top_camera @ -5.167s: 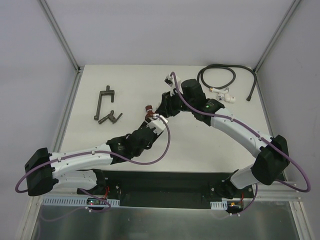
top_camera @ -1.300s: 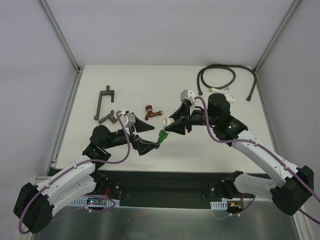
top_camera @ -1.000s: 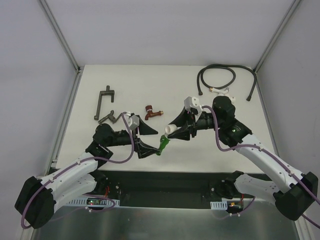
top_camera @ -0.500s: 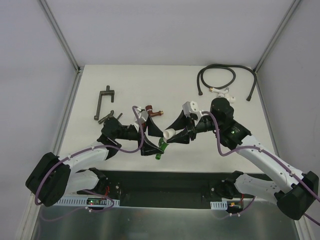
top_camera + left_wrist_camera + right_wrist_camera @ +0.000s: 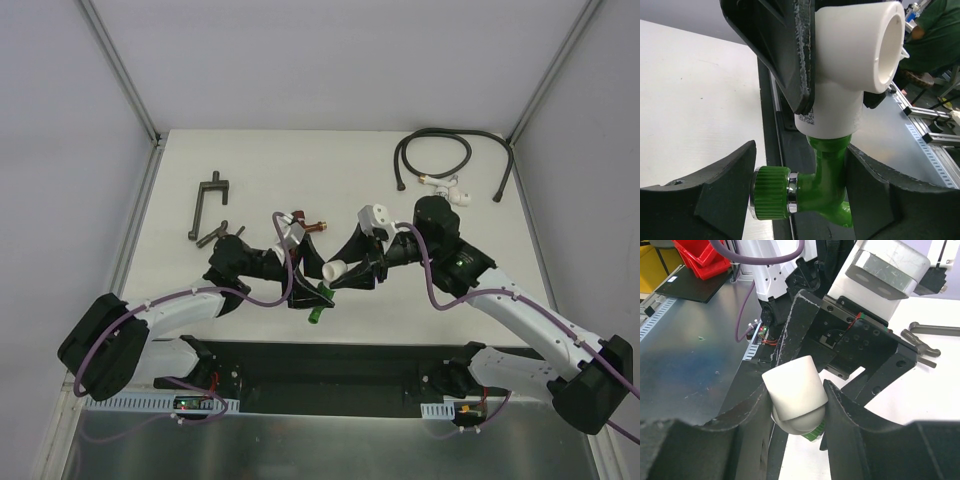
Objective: Install the water faucets
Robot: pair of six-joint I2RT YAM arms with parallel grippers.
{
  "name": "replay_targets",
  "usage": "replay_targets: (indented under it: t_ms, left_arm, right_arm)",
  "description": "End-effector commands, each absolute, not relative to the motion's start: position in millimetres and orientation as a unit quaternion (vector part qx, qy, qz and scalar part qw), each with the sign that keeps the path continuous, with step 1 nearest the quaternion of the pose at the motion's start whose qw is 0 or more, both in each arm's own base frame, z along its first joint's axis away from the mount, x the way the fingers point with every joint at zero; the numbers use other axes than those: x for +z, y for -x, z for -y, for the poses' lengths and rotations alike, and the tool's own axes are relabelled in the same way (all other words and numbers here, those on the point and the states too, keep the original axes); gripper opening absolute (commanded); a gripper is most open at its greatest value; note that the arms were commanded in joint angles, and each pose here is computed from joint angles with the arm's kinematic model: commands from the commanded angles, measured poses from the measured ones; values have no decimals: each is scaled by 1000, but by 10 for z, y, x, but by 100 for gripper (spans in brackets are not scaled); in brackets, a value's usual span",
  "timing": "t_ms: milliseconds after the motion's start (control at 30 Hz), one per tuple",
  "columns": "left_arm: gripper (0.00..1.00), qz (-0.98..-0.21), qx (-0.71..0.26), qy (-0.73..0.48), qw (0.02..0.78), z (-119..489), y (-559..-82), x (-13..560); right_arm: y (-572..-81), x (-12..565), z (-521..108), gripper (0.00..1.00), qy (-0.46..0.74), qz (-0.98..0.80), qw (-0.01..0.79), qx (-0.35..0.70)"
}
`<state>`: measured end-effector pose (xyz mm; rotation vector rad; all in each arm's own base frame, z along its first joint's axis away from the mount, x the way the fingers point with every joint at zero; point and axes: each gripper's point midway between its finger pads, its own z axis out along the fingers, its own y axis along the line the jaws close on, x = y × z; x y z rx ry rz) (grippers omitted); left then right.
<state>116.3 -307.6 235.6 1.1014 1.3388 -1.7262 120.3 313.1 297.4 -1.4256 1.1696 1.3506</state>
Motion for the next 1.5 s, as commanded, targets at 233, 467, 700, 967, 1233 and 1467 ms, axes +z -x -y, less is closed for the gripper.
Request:
replay_targets:
  t_ms: [233, 467, 700, 967, 1233, 1467]
  left_arm:
    - [0, -540, -617, -407, 403, 3056, -1323, 2467]
    - [0, -662, -435, -322, 519, 2787, -1892, 2389]
    - [0, -716, -220, -298, 592, 2598, -2216, 2292]
    - [0, -721, 1, -306, 622, 2368, -2436, 2256]
    - [0, -717, 82, -307, 621, 2297, -2480, 2252]
    - [33, -734, -125, -205, 635, 2209, -2338, 2338]
  right_arm:
    - [-1510, 3206, -3158, 2, 541, -496, 481, 479]
    - [-2124, 3097, -3177, 2, 431, -629, 503, 406]
    - [-2513, 2890, -3229, 2, 322, -724, 487, 368]
    - [-2729, 2682, -3225, 2, 220, -786, 455, 356]
    - [-2699, 2689, -3361, 2, 220, -777, 440, 392]
    - [-2783, 2739, -3143, 2, 189, -755, 471, 415]
